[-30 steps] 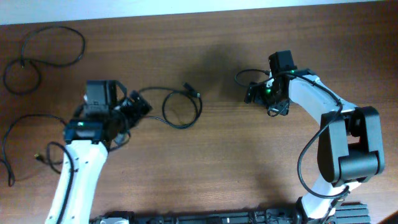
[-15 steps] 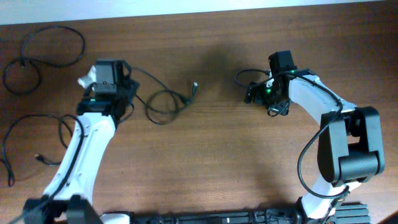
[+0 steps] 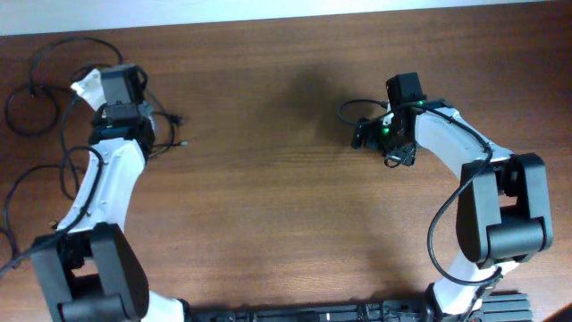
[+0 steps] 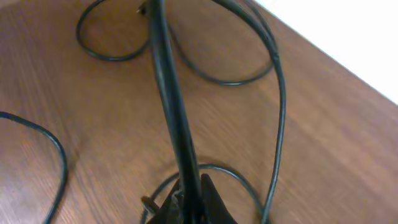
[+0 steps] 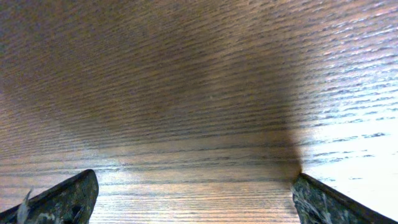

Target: Untangle cables

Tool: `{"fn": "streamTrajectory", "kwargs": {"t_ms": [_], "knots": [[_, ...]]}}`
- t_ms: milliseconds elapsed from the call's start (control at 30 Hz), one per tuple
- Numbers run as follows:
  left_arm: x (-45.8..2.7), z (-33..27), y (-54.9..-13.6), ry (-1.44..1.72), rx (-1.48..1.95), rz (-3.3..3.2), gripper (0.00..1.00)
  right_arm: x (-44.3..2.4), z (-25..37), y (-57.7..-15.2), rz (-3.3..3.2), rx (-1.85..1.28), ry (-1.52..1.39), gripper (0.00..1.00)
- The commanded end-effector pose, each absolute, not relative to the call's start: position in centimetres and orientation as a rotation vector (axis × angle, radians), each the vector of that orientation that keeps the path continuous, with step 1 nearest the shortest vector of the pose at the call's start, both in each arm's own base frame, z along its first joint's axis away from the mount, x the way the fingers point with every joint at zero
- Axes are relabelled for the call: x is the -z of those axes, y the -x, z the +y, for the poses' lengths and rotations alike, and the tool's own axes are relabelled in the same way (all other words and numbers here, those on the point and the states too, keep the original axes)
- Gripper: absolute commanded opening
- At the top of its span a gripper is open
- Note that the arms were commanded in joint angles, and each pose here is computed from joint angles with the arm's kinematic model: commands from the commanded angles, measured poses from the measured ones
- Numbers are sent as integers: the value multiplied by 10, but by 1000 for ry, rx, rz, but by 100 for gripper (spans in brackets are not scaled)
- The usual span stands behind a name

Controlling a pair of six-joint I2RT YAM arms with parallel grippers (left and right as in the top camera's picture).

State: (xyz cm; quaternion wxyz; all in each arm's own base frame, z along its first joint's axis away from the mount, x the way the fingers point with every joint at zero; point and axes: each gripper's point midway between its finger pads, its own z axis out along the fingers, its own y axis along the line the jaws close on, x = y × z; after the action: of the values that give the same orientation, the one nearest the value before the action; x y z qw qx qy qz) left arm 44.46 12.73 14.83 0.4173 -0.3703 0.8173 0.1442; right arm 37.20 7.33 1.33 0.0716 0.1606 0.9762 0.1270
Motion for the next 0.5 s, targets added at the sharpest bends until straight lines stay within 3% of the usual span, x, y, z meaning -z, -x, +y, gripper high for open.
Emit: {"fn": "streamTrajectory", "kwargs": {"t_ms": [0, 33, 67, 300, 367, 467], "knots": [[-122, 133, -448, 941, -324, 2119, 33, -18, 73, -373, 2921, -373, -479, 99], [-117, 133, -448, 942, -328, 2129, 57, -18, 73, -373, 2921, -373, -479, 99], [-114, 133, -448, 942, -330, 2136, 99, -18, 73, -373, 2921, -373, -479, 99], [-105, 119, -448, 929, -241, 2199, 99, -18, 73, -373, 2921, -373, -479, 99], [-94, 137, -416, 1209, -345, 2125, 99, -18, 73, -373, 2921, -373, -479, 99], [-96, 159, -400, 1276, -486, 2066, 99, -18, 73, -373, 2921, -373, -479, 99]]}}
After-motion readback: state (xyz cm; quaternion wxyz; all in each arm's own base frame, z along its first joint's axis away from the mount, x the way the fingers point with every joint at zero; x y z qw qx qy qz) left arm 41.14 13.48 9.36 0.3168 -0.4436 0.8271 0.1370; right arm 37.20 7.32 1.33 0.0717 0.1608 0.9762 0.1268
